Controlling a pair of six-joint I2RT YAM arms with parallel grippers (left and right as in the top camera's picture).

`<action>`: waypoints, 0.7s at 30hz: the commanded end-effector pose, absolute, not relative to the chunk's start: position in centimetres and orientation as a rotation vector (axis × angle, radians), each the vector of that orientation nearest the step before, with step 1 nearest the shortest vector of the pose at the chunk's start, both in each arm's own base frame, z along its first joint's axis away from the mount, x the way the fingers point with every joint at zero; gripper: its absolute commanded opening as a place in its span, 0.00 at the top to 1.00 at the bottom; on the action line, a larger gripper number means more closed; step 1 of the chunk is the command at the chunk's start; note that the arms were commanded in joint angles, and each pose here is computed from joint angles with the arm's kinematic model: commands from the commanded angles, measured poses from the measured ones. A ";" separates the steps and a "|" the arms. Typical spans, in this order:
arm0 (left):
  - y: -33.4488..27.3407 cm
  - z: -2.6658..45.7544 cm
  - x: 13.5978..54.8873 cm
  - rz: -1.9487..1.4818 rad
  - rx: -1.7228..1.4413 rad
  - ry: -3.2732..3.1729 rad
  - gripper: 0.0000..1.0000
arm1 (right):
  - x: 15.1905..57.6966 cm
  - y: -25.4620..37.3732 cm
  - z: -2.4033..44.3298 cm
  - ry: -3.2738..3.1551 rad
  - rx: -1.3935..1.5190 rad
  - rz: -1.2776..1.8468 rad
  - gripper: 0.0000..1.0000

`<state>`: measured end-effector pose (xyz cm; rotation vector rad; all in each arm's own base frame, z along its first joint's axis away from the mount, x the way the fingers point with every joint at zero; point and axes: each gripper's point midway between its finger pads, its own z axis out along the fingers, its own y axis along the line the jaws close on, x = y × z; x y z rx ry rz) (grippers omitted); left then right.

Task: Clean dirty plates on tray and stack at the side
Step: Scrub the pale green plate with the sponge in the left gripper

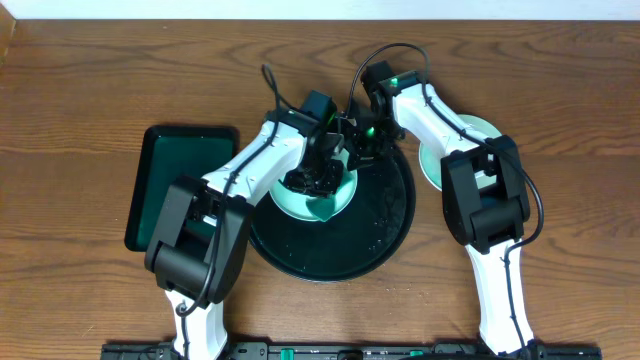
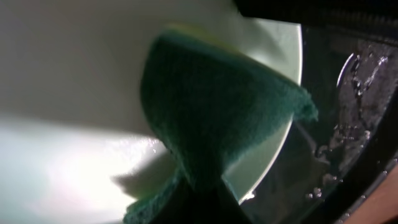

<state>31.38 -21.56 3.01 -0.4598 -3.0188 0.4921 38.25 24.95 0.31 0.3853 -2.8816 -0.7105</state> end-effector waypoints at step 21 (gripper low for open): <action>-11.1 2.0 37.5 -0.252 0.644 -3.282 0.93 | 36.2 25.1 -2.1 -2.807 0.376 -0.659 0.99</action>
